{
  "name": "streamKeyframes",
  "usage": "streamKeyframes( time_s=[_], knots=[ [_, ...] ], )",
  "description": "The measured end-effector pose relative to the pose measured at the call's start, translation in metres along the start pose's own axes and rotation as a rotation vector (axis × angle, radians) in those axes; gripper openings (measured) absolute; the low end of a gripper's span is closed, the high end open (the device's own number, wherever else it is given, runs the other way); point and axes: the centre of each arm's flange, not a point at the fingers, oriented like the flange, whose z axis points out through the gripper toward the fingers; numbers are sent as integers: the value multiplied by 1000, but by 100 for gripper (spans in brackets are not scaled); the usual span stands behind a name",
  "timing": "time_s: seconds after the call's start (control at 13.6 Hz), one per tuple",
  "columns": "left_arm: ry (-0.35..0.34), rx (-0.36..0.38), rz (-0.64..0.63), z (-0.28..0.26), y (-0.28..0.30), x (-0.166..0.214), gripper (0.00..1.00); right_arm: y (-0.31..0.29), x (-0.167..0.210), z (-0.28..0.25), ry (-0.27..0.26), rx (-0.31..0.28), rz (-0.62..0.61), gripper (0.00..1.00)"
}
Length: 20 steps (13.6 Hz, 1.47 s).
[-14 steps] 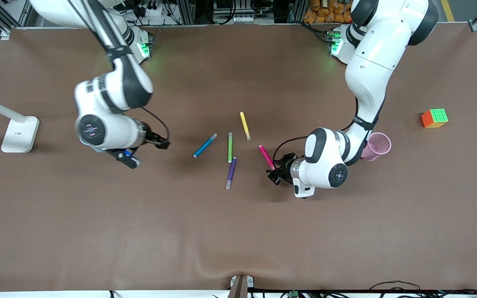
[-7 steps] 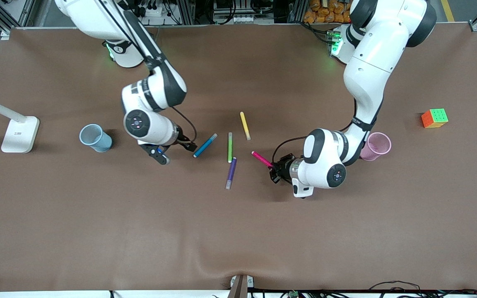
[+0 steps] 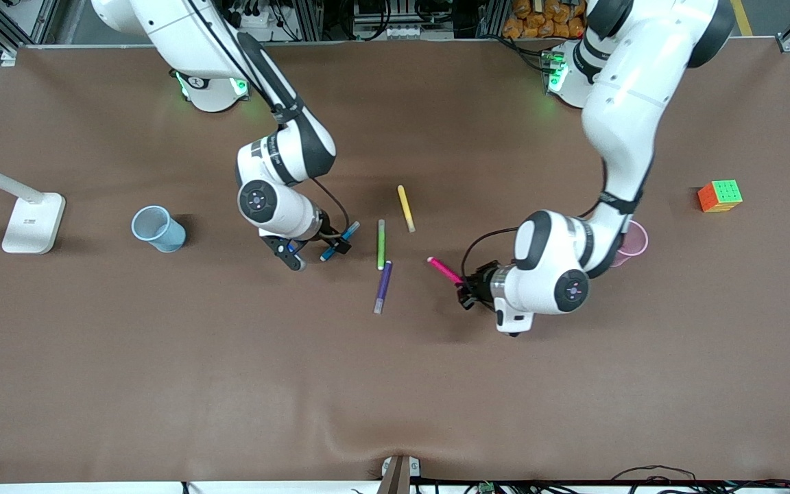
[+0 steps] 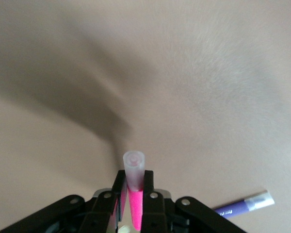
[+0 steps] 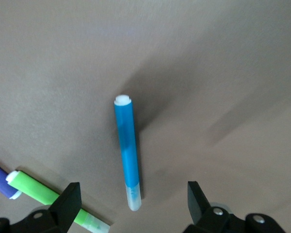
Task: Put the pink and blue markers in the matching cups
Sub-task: 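Carry the pink marker to the pink cup while the right gripper lifts the blue marker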
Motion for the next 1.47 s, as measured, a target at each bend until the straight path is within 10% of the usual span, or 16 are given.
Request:
streamKeyframes(
  time_s=[0.44,1.1,1.32,1.47],
  knots=[
    [182,165,80,-114,-37,-11,17,-4,-13,25,10,3,11,67],
    [281,170,22,-184,-102,6,17,-6,-23,46,6,14,26,49],
    [337,195,23,-201,-124,4,17,-9,-24,44,5,22,26,18],
    [364,196,17,-216,-138,3,17,-8,-24,44,3,19,27,17]
  ],
)
